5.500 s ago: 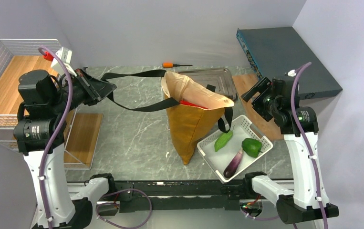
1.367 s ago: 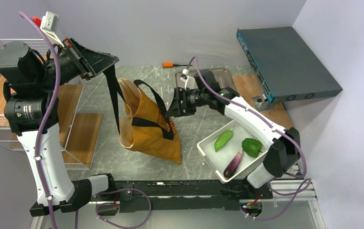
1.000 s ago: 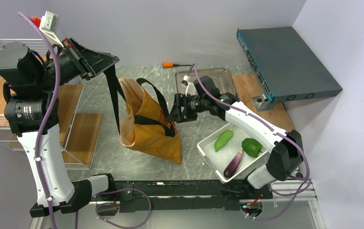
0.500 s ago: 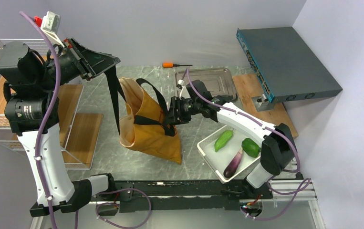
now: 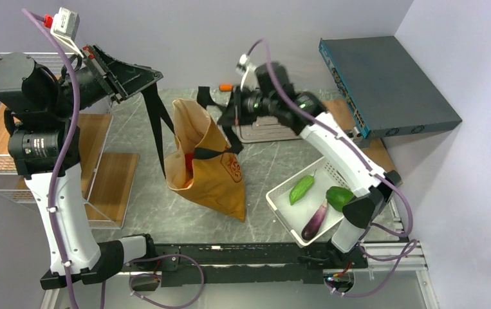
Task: Place the food into the grocery bag and tie it
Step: Tie the grocery bag at the center of the board.
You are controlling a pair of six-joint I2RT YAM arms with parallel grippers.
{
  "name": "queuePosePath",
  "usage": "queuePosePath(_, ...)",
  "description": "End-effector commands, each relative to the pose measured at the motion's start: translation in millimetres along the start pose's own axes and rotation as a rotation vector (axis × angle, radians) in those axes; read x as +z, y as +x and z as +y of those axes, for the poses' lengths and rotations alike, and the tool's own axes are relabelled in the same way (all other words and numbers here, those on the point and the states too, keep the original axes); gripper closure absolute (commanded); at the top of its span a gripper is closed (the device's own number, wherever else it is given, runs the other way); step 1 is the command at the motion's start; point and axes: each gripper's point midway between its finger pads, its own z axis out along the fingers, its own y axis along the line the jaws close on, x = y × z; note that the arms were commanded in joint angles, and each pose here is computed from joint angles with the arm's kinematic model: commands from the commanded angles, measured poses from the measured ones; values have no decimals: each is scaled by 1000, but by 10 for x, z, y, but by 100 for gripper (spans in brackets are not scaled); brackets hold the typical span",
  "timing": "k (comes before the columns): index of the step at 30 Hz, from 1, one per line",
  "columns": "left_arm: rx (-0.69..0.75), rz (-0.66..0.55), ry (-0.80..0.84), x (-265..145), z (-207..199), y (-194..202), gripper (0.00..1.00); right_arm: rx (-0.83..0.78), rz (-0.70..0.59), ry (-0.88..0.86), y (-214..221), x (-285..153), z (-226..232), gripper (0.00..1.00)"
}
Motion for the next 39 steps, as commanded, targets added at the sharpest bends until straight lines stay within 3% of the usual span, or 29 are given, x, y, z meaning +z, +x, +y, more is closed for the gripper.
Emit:
queuePosePath(1, 128, -61, 127, -38, -389, -186, 100, -169, -224, 73, -725, -783, 396, 100)
queuePosePath(6, 133, -59, 167, -12, -445, -235, 100, -280, -467, -6, -1188, -1426, 927, 100)
queuePosePath(15, 113, -77, 226, 105, -354, -300, 100, -395, -652, -313, -1281, -2108, 1748, 100)
queuePosePath(28, 100, 28, 414, 461, -621, -206, 100, -365, -402, -531, -1036, -1698, 1951, 100)
queuePosePath(39, 96, 35, 476, 655, -720, -167, 100, -366, -323, -571, -968, -1472, 1912, 100)
